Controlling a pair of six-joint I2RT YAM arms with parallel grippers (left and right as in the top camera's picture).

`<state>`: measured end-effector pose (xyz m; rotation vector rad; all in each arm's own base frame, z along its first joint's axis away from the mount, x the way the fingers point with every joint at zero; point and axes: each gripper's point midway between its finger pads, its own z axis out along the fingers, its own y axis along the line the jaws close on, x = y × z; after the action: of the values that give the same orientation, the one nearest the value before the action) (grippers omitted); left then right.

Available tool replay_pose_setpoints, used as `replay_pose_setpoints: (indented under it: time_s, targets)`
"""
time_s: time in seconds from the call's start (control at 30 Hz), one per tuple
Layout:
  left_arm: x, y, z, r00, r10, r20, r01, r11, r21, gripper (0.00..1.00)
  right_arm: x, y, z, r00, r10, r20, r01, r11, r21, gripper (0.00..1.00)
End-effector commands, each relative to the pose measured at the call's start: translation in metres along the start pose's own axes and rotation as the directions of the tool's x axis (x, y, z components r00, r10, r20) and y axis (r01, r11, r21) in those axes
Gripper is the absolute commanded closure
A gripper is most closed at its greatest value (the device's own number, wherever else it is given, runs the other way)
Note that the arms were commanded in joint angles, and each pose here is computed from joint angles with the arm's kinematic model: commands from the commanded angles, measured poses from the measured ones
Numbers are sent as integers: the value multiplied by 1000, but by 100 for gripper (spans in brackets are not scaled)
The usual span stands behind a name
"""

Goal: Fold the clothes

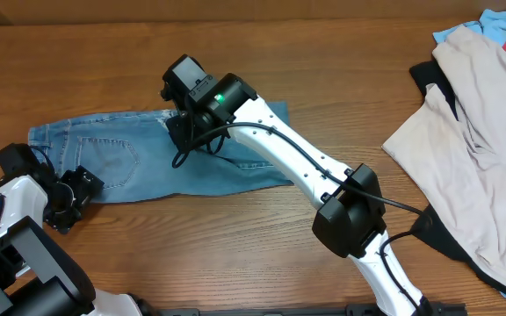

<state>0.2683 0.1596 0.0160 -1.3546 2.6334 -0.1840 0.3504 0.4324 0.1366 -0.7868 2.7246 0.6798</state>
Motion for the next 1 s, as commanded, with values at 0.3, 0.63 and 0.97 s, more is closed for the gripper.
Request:
replay_pose_setpoints:
  time_s: [0.3, 0.63, 0.97]
  targets:
    - [-2, -2, -3, 1000, -14, 7, 14, 1000, 14, 8, 10, 19, 15, 999, -26, -36, 24, 998, -57, 56]
    - [-2, -2, -3, 1000, -13, 7, 13, 1000, 14, 7, 8, -20, 5, 997, 50, -62, -51, 999, -14, 52]
    - [-17, -34, -39, 991, 111, 81, -121, 983, 135, 0, 35, -126, -28, 950, 273, -152, -238, 947, 214, 50]
